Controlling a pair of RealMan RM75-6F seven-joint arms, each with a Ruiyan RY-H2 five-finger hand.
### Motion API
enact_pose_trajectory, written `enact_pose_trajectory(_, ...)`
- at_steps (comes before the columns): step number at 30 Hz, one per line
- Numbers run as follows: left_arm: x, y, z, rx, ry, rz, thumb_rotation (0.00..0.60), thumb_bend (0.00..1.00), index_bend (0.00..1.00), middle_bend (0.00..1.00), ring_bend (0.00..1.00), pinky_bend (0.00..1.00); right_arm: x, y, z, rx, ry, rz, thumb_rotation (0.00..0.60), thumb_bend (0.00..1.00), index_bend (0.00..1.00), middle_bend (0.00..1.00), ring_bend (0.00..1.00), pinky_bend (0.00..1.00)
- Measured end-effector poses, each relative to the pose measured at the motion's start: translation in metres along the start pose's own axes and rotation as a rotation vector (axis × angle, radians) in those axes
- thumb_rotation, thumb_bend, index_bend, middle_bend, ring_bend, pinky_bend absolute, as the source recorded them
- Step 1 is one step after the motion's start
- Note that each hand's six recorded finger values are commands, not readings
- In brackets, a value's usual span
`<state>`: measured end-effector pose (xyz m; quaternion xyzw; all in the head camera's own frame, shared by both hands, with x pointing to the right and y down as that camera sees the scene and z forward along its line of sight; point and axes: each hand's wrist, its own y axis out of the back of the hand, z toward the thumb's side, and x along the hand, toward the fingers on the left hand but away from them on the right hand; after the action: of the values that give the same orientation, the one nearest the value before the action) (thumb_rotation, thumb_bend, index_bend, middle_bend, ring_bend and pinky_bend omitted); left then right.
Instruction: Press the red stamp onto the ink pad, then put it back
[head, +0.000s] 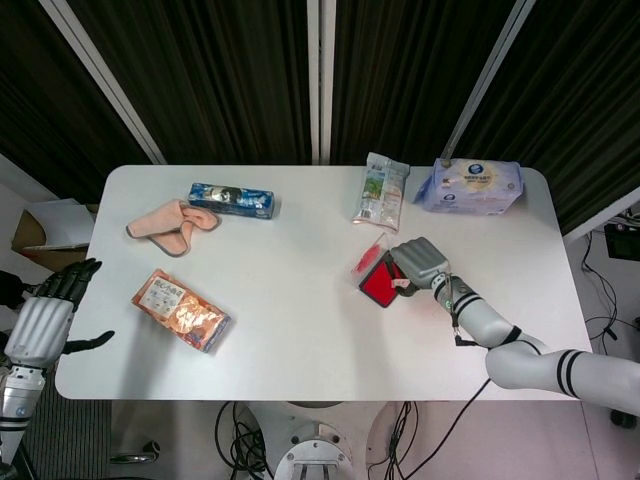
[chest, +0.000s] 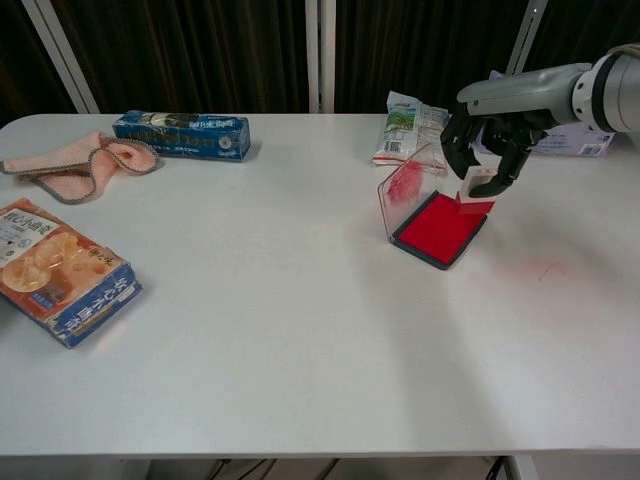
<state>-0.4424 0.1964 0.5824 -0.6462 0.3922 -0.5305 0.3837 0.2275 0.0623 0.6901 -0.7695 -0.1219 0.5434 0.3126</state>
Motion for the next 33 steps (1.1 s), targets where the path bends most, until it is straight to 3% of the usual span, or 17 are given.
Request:
enact_pose_trajectory(8, 0.002, -0.001, 0.005, 0.001, -0.014, -0.003, 0.536, 0.02, 0.04, 0.07, 0.08, 0.18, 0.029, -0.037, -0.037, -0.039, -0.061, 0.106, 0.6, 0.31, 0.78, 0.68, 0.8, 0.9)
enact_pose_trajectory(23, 0.002, -0.003, 0.003, 0.002, -0.006, -0.007, 0.537, 0.02, 0.04, 0.07, 0.08, 0.18, 0.022, -0.07, -0.066, -0.088, -0.101, 0.146, 0.6, 0.3, 0.77, 0.66, 0.8, 0.9)
enact_pose_trajectory(27, 0.004, -0.003, 0.003, 0.006, -0.008, -0.004, 0.58, 0.02, 0.04, 0.07, 0.08, 0.18, 0.021, -0.074, -0.066, -0.08, -0.093, 0.152, 0.6, 0.3, 0.75, 0.64, 0.8, 0.9)
enact_pose_trajectory(33, 0.004, -0.004, 0.003, 0.004, -0.01, -0.006, 0.583, 0.02, 0.04, 0.07, 0.08, 0.18, 0.021, -0.076, -0.067, -0.072, -0.088, 0.167, 0.6, 0.29, 0.69, 0.6, 0.8, 0.9)
